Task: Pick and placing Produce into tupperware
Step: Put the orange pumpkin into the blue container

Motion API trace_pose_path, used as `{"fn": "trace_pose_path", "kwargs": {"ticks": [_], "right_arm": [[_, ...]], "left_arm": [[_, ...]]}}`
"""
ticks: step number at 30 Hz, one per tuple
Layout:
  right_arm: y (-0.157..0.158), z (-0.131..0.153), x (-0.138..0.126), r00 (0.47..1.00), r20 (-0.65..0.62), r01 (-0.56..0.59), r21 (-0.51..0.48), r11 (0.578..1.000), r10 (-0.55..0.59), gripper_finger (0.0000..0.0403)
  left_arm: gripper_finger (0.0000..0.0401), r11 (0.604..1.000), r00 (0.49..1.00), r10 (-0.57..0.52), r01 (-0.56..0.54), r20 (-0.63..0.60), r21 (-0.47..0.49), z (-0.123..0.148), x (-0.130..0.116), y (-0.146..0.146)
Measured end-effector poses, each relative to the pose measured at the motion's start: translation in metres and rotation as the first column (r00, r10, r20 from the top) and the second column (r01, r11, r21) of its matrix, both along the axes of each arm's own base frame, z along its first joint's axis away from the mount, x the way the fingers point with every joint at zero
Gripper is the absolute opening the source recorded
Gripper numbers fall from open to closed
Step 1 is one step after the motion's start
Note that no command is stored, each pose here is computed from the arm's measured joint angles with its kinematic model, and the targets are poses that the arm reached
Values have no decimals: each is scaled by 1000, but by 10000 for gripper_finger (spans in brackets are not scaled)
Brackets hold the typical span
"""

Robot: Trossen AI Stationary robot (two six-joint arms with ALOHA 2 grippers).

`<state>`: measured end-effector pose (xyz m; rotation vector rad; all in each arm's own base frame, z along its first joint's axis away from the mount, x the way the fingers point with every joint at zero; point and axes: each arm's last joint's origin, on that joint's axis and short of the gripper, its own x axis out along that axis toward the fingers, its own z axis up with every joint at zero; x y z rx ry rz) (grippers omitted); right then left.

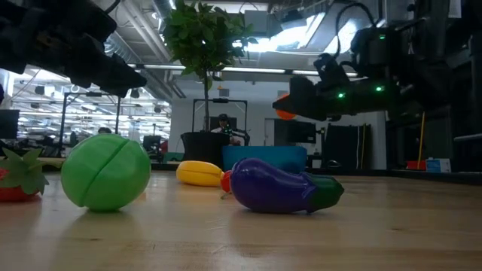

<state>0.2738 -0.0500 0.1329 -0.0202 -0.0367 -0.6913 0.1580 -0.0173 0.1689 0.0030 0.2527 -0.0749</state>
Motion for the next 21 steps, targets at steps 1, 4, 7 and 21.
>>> {"fn": "trace_pose_path", "kwargs": {"ticks": [1, 4, 7, 21], "right_arm": [[-2, 0, 3, 1000, -13, 1, 1, 1000, -1, 251], [-8, 1, 10, 999, -50, -18, 5, 1000, 19, 251], [-14, 2, 16, 998, -63, -8, 10, 1000, 9, 251], [-46, 23, 54, 939, -297, -137, 144, 980, 175, 251]], "left_arm": [[86, 1000, 1000, -1, 1, 0, 0, 0, 0, 0], [85, 1000, 1000, -1, 1, 0, 0, 0, 0, 0], [78, 1000, 1000, -2, 2, 0, 0, 0, 0, 0], [46, 1000, 1000, -3, 3, -8, 1, -1, 0, 0]]}}
